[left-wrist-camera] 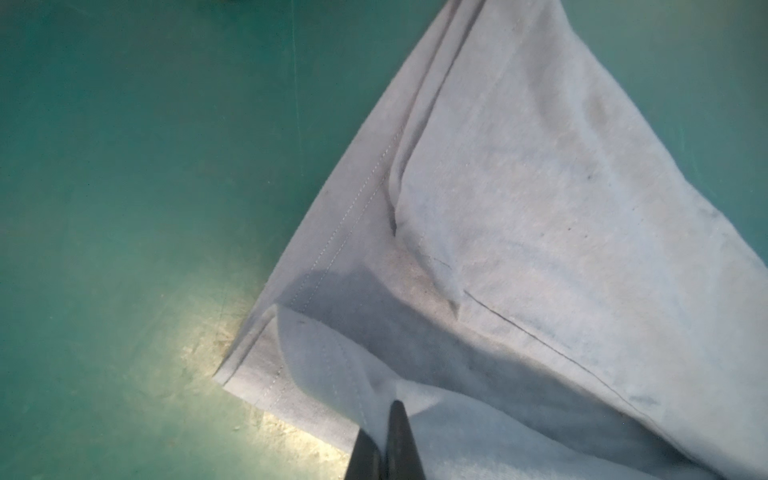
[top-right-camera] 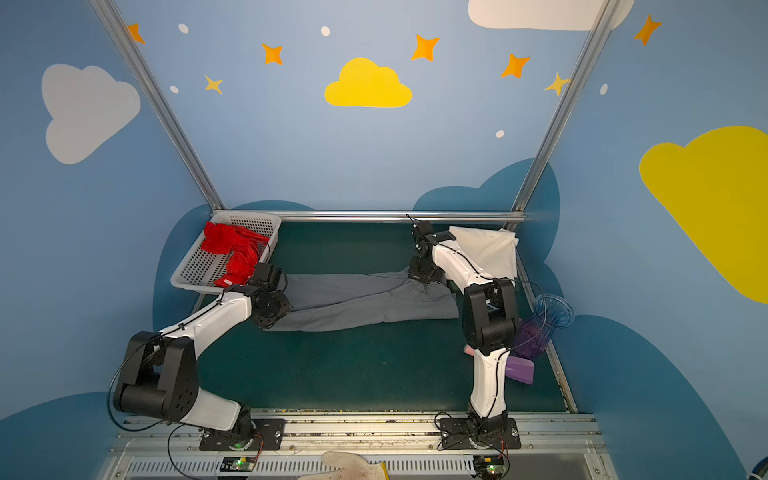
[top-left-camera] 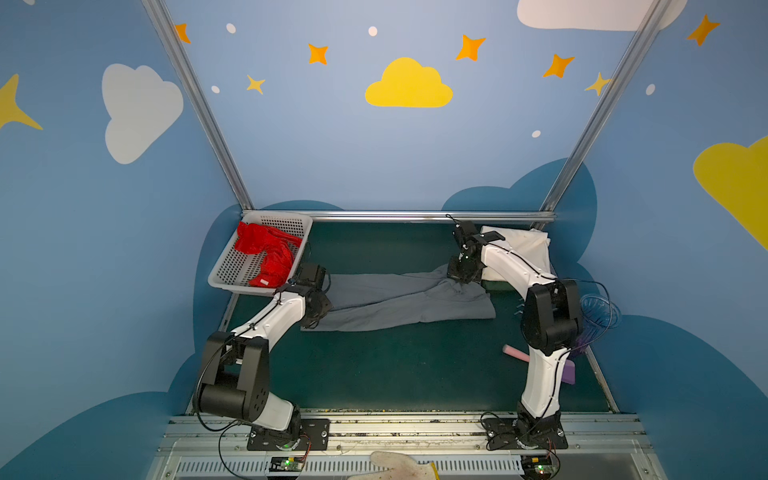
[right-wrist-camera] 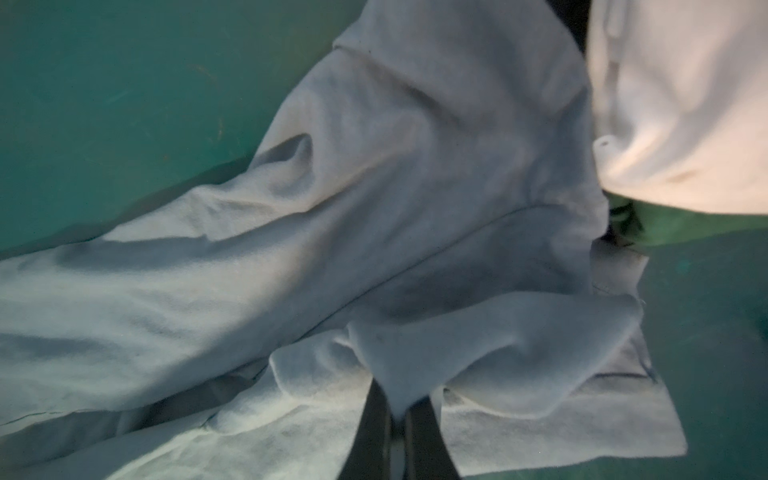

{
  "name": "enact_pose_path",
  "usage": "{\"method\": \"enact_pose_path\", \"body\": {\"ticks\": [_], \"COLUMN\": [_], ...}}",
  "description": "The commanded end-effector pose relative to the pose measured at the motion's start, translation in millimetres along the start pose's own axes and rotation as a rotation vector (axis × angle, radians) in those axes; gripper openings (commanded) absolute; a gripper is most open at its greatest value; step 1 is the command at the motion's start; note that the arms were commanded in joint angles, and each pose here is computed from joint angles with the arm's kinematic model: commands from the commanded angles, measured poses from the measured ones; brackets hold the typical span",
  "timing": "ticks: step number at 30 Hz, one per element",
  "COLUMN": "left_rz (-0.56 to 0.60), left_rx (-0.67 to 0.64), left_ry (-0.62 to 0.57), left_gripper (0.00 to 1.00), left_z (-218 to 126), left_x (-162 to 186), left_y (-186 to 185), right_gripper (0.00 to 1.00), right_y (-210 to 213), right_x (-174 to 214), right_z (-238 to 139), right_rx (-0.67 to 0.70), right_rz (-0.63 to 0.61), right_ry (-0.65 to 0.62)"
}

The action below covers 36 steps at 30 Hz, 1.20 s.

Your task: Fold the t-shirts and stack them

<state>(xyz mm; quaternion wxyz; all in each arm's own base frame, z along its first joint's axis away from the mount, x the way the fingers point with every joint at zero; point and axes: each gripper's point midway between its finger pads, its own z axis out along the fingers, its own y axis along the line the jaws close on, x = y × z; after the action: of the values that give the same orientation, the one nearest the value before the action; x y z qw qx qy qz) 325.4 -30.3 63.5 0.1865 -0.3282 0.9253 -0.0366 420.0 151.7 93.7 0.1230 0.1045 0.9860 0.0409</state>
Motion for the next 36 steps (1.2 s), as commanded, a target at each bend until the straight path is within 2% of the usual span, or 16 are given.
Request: {"method": "enact_pose_path", "body": {"ticks": [1,11,21,26,31,36], "left_rz": [0.011,-0.015,-0.072,-0.082,-0.089,-0.075], "left_rx": [-0.014,-0.018,0.014,0.043,-0.007,-0.050], "left_ry": [0.002,0.026,-0.042,-0.125,-0.136,-0.108], "left_gripper": [0.04,0.04,0.04,0.04,0.04,0.04], "left_z": [-7,-15,-52,-51,-44,-21], "left_x": [-1,19,36,25,7,-6], "left_y": [4,23,53,52,45,36], "right_gripper": [0.00,0.00,0.00,0.00,0.00,0.00], "right_y": [-9,-23,-43,-37,-29,-30], "right_x": [3,25,65,53,37,27], "right_z": [0,-4,-28,-21,-9,2], "right_rx": [0.030,0.053,0.075,0.084,0.092,0.119], "right_rz": [0.003,0.014,0.047,0.032,0.013,0.004], "right_ry": [0.010,0.025,0.012,0.015,0.014,0.024]}}
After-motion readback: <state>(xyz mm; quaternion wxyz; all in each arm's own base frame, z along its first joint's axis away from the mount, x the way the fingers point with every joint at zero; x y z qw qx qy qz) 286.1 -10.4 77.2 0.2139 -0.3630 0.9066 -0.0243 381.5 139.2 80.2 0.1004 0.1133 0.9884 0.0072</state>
